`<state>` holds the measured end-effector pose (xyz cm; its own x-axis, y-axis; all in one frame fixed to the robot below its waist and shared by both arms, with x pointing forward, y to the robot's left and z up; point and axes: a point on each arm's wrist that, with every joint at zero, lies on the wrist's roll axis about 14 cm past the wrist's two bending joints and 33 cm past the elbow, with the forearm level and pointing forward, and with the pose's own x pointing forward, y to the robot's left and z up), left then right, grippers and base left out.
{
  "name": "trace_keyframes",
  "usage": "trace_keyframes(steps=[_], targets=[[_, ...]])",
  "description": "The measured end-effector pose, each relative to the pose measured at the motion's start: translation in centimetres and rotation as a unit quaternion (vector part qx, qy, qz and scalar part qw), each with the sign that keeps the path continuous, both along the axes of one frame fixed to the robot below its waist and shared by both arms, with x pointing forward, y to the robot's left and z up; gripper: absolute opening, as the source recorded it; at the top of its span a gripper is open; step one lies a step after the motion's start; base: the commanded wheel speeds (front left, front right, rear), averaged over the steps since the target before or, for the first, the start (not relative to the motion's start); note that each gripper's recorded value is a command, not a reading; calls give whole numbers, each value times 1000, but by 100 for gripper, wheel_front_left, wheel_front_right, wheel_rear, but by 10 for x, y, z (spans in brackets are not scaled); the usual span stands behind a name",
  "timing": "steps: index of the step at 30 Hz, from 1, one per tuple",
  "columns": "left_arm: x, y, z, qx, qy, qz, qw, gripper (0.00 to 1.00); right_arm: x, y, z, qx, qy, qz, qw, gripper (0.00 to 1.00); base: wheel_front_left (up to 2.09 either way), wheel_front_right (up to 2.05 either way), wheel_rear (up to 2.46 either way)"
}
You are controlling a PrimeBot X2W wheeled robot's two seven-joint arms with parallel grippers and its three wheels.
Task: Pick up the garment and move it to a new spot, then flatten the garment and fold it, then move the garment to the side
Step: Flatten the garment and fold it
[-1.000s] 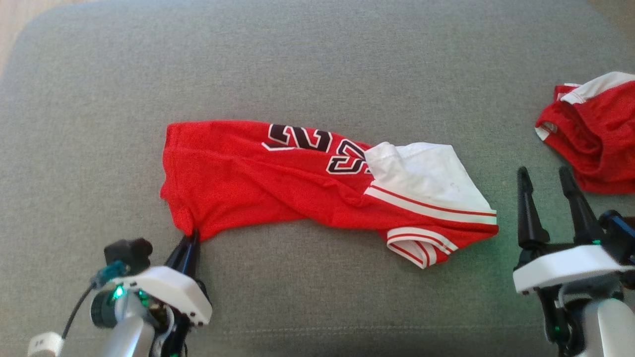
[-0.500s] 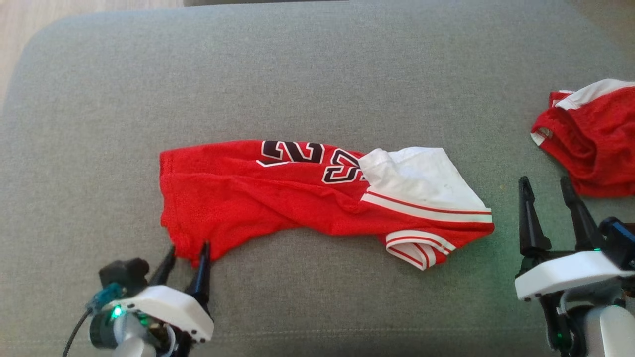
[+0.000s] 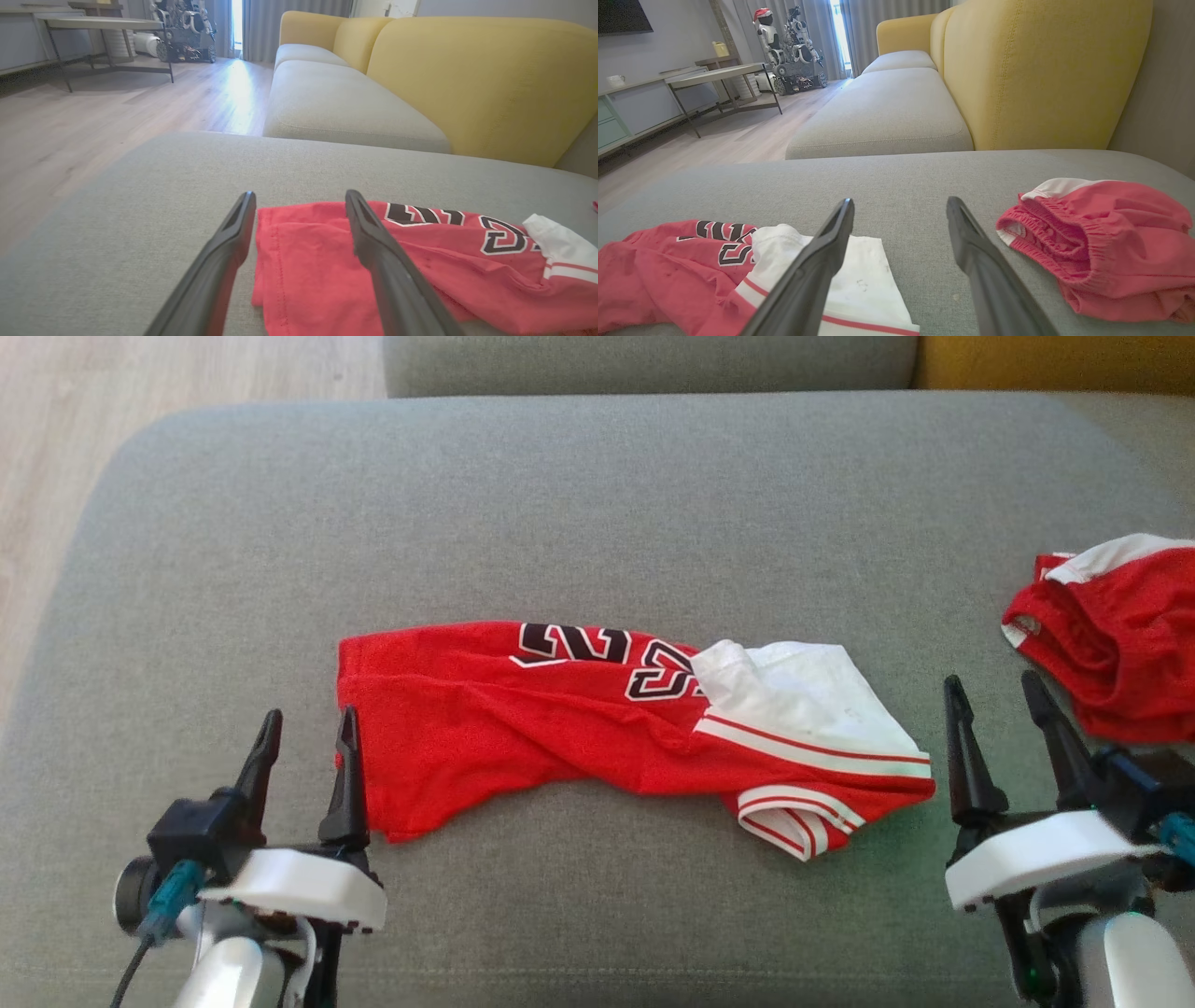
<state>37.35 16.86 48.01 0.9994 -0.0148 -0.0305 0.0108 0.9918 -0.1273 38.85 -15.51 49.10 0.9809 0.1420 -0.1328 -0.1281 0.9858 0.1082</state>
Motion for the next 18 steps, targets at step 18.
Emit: trace_keyframes(steps=[18], targets=[[-15,3,2,13,-4,-1,1000,100,-11,4,-7,-3,17,8,1000,100,0,0,0]])
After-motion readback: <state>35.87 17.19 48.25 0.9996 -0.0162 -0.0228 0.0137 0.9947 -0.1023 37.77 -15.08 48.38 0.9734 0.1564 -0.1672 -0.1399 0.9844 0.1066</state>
